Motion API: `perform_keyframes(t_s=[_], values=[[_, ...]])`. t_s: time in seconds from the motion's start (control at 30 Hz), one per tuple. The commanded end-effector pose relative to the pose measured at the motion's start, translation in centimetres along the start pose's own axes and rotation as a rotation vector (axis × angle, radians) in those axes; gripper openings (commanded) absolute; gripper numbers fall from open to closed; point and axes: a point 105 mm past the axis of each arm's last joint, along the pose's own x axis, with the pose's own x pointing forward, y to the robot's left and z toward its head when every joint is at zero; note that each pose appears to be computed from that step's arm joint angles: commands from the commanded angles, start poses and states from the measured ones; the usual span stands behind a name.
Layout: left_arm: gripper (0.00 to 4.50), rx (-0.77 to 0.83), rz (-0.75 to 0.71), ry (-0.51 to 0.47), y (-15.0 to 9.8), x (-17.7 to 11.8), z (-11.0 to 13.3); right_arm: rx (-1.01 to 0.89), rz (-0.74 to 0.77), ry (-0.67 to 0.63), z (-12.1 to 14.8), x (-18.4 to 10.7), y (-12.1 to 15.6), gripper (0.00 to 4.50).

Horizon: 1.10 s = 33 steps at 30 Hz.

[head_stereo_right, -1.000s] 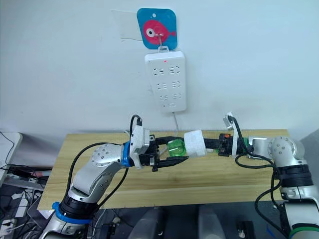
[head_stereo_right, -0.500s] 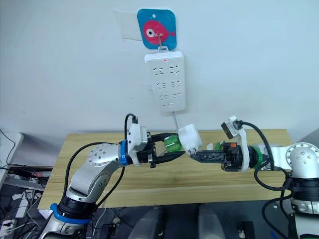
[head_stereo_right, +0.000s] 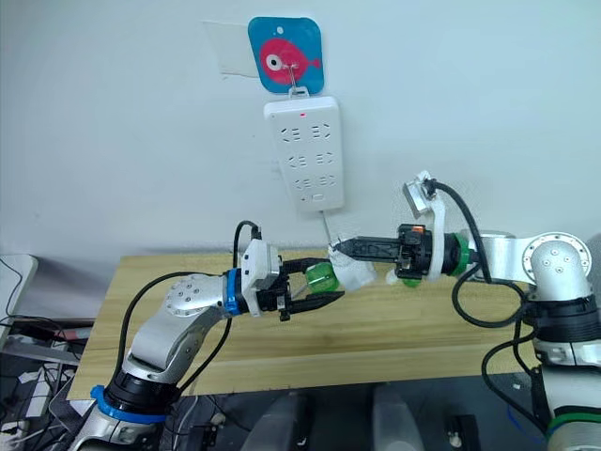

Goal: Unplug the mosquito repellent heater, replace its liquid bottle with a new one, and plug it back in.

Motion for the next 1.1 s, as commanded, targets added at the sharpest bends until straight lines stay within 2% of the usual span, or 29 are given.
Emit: perform_keyframes(t_s=[0.03, 0.27, 0.5, 0.77, 1.1], values=[[2.29, 0.060, -0.107, -0.070, -1.9, 0.8, 2.0, -0.078, -0.131, -0.034, 1.5, -0.4, -2.5, 0.07], [2.29, 0.041, -0.119, -0.091, -2.2, 0.8, 2.4, -0.152, -0.164, 0.029, 0.9, 0.0, -3.9, 0.07], [2.29, 0.021, -0.113, -0.114, -2.0, 0.7, 2.9, -0.176, -0.175, 0.120, -1.1, -0.9, -4.5, 0.07], [2.29, 0.013, -0.092, -0.136, -1.2, 0.7, 3.5, -0.152, -0.142, 0.243, -4.7, -1.9, -3.9, 0.07], [2.29, 0.015, -0.078, -0.133, -1.1, 0.8, 3.2, -0.134, -0.106, 0.270, -5.3, -2.5, -3.1, 0.07]])
